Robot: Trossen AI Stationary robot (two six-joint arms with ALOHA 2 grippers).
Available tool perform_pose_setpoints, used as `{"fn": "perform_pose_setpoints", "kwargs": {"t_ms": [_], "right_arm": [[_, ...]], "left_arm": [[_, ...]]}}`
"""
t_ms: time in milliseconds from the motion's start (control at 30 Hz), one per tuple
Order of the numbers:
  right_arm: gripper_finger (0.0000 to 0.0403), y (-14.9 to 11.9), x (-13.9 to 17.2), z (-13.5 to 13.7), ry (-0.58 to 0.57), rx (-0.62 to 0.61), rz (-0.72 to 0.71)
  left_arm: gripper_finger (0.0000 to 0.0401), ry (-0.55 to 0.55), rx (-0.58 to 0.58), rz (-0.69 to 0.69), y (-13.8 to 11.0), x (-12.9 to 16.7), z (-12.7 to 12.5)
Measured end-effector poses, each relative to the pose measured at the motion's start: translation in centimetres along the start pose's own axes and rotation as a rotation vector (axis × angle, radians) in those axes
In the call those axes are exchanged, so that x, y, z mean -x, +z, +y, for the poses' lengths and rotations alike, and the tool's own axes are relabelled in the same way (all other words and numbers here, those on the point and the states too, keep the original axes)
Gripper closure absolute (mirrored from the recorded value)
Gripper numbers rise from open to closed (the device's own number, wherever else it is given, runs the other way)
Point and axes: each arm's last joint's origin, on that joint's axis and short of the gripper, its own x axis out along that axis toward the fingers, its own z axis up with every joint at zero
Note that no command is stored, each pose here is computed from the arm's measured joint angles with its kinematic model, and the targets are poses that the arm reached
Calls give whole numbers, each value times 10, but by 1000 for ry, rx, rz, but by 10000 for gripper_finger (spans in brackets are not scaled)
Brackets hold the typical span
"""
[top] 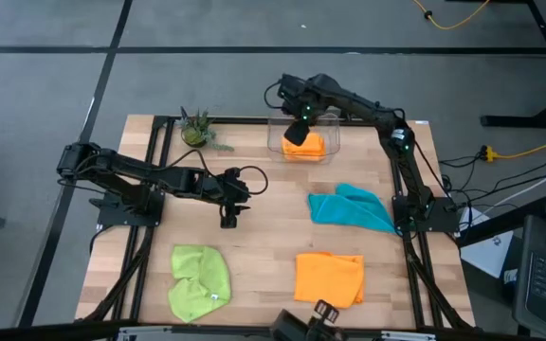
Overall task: Fold microfiber towels
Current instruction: Fold the blue towel on the table
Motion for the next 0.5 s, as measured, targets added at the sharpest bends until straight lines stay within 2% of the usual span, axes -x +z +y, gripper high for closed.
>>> {"fn": "perform_pose_setpoints", "kwargs": {"t_ms": [100,300,400,500], "right_arm": [[258,-10,16,7,3,22,85],[258,-25,42,39,64,123,48],[258,-46,56,58,105,206,58],[258,-78,68,74,109,261,76]], "left_arm": [[246,0,0,0,0,0,0],[246,-1,23,2,0,0,-1],[246,-2,42,6,-1,0,-1],[246,-2,49,7,-1,0,-1]]}}
